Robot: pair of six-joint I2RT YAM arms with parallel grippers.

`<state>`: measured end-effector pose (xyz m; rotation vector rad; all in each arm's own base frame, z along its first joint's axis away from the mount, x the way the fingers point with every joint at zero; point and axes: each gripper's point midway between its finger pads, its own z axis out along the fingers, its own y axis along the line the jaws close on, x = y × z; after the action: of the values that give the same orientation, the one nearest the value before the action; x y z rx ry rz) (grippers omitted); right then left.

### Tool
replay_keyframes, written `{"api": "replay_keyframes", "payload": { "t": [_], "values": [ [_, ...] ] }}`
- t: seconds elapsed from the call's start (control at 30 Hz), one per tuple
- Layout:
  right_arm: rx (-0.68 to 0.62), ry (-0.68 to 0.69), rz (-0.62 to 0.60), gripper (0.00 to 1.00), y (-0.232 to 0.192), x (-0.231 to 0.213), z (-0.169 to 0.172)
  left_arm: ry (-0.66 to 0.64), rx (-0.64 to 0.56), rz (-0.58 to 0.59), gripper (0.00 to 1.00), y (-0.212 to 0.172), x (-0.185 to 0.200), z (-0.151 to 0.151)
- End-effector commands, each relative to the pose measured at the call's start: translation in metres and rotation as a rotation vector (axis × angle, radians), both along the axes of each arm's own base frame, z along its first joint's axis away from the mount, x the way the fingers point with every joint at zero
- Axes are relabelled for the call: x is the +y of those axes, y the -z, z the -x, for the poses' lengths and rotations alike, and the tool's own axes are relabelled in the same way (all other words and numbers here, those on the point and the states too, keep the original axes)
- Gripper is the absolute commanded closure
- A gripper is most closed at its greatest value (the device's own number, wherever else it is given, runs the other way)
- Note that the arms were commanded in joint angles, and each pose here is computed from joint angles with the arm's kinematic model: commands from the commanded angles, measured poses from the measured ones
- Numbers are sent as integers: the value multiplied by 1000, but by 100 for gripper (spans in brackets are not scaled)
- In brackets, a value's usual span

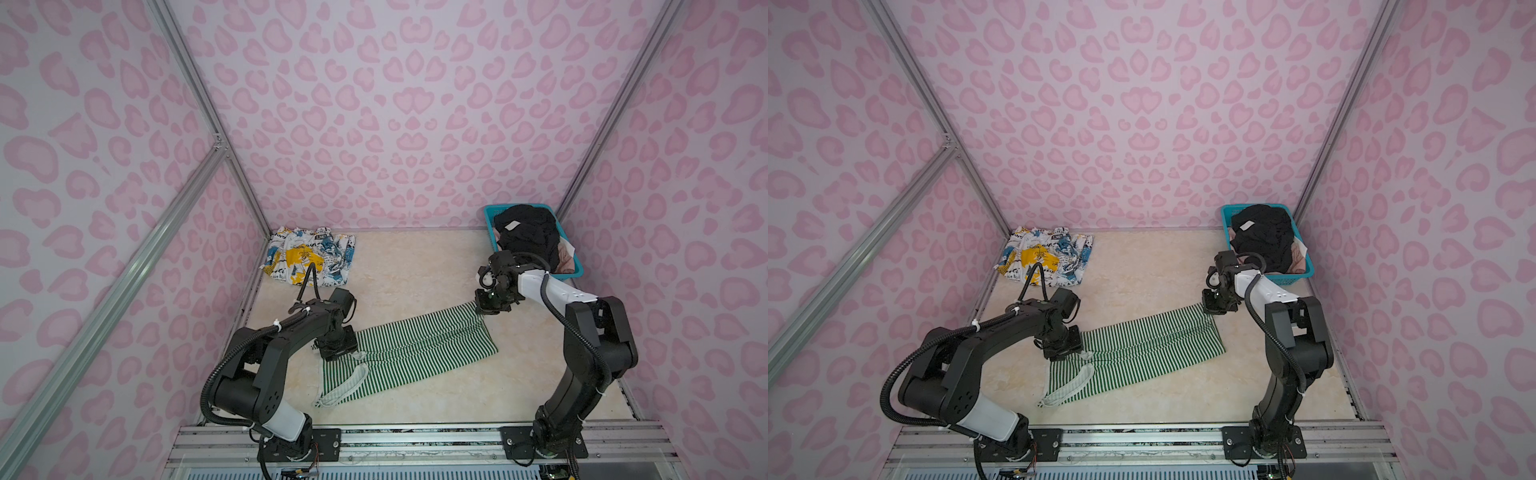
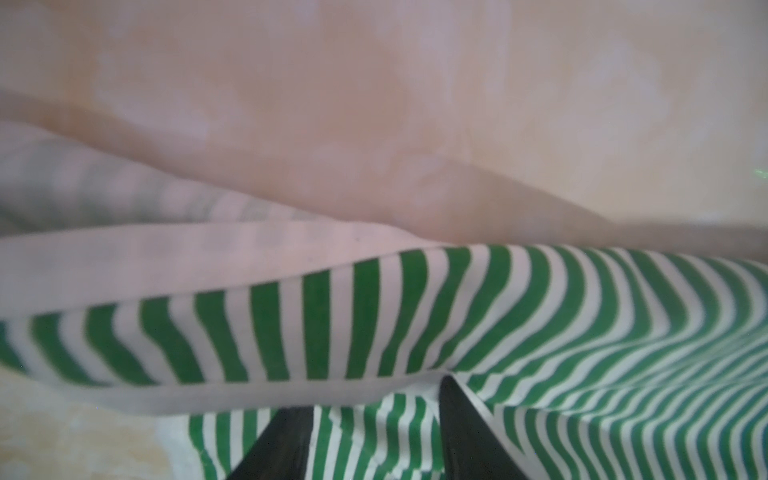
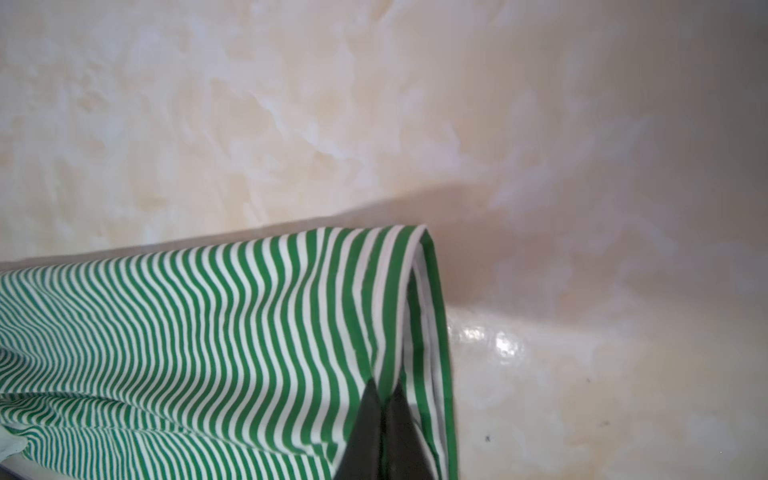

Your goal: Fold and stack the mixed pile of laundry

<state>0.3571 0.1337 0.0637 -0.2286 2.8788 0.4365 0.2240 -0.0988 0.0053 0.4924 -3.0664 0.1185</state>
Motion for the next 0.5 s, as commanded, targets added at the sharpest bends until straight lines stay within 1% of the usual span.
{"api": "replay_keyframes", "payload": {
  "t": [0.0, 0.07, 0.17, 0.33, 0.4, 0.47],
  "values": [
    [-23, -28, 17, 100, -7, 0, -3, 13, -29, 45, 50, 19, -10, -11],
    [-35, -36, 18, 100, -7, 1, -6, 13, -28, 46, 50, 20, -10, -11],
    [-35, -33, 33, 100, 8, -1, -7, 10, -26, 47, 50, 20, -11, -11],
    [31, -5, 69, 100, 39, -10, 10, 0, -45, 43, 50, 13, -10, -13],
    [38, 2, 81, 100, 44, -13, 15, -1, -60, 46, 49, 6, -10, -16],
    [47, 11, 94, 98, 43, -17, 18, 0, -77, 48, 48, -3, -11, -20]
  ]
}}
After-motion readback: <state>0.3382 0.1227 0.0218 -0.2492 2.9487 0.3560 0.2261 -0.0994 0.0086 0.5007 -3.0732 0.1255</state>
